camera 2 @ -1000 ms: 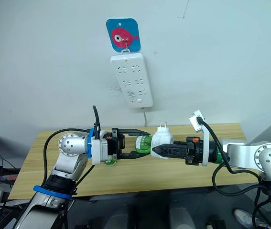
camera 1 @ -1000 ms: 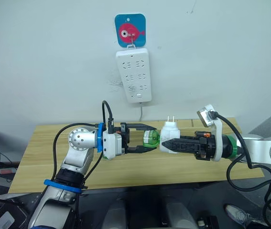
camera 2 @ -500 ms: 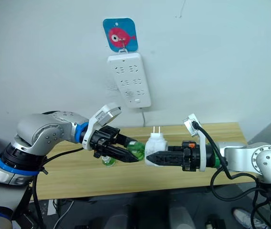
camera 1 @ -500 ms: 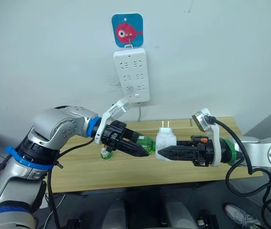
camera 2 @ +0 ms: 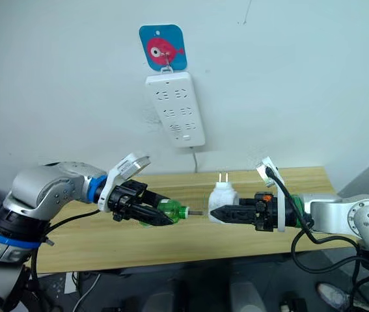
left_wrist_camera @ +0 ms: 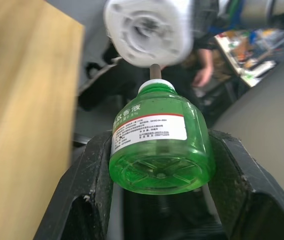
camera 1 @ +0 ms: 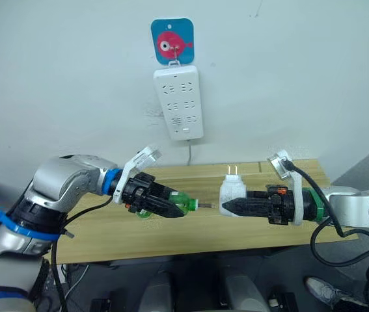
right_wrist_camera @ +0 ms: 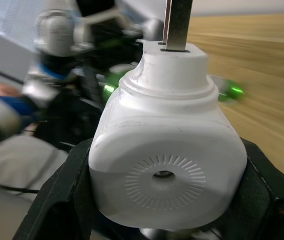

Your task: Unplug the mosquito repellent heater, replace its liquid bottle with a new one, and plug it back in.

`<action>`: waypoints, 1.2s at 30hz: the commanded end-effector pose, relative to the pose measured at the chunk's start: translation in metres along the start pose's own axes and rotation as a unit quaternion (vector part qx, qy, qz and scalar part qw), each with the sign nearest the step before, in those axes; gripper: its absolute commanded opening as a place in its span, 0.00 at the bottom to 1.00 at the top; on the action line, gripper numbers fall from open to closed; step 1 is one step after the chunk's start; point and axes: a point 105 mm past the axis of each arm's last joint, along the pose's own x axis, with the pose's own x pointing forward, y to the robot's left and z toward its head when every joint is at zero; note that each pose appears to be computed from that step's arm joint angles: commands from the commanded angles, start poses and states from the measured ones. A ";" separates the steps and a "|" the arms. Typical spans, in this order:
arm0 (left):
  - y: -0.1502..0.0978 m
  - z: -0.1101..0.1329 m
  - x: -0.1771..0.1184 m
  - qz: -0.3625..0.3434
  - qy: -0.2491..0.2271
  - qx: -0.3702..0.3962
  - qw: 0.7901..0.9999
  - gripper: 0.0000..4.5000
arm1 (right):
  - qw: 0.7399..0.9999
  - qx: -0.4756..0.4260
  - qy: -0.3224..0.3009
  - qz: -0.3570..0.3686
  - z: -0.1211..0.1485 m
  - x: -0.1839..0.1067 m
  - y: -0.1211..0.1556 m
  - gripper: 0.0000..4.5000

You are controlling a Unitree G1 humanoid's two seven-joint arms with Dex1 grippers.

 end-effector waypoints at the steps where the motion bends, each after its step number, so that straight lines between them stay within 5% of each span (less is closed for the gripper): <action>1: 0.010 0.000 -0.008 0.064 -0.008 0.084 0.994 0.50 | 0.990 -0.022 0.016 -0.136 -0.004 -0.008 -0.044 0.68; 8: 0.015 -0.012 0.009 0.101 -0.037 0.133 0.985 0.50 | 0.906 -0.062 0.100 -0.407 -0.023 -0.027 -0.136 0.68; 15: 0.015 -0.022 0.026 0.100 -0.035 0.157 0.982 0.50 | 0.859 0.037 0.118 -0.498 -0.032 -0.040 -0.191 0.68; 23: 0.015 -0.019 0.036 0.101 -0.045 0.165 0.980 0.50 | 0.852 0.059 0.131 -0.503 -0.036 -0.037 -0.208 0.68; 28: 0.015 -0.015 0.036 0.106 -0.052 0.167 0.979 0.50 | 0.854 0.054 0.094 -0.509 -0.019 -0.049 -0.202 0.99; 32: 0.018 -0.015 0.038 0.109 -0.055 0.166 0.978 0.50 | 0.859 0.065 0.061 -0.503 -0.014 -0.069 -0.186 1.00; 36: 0.026 -0.003 0.041 0.135 -0.091 0.185 0.969 0.50 | 0.924 0.034 -0.004 -0.381 0.001 -0.056 -0.131 1.00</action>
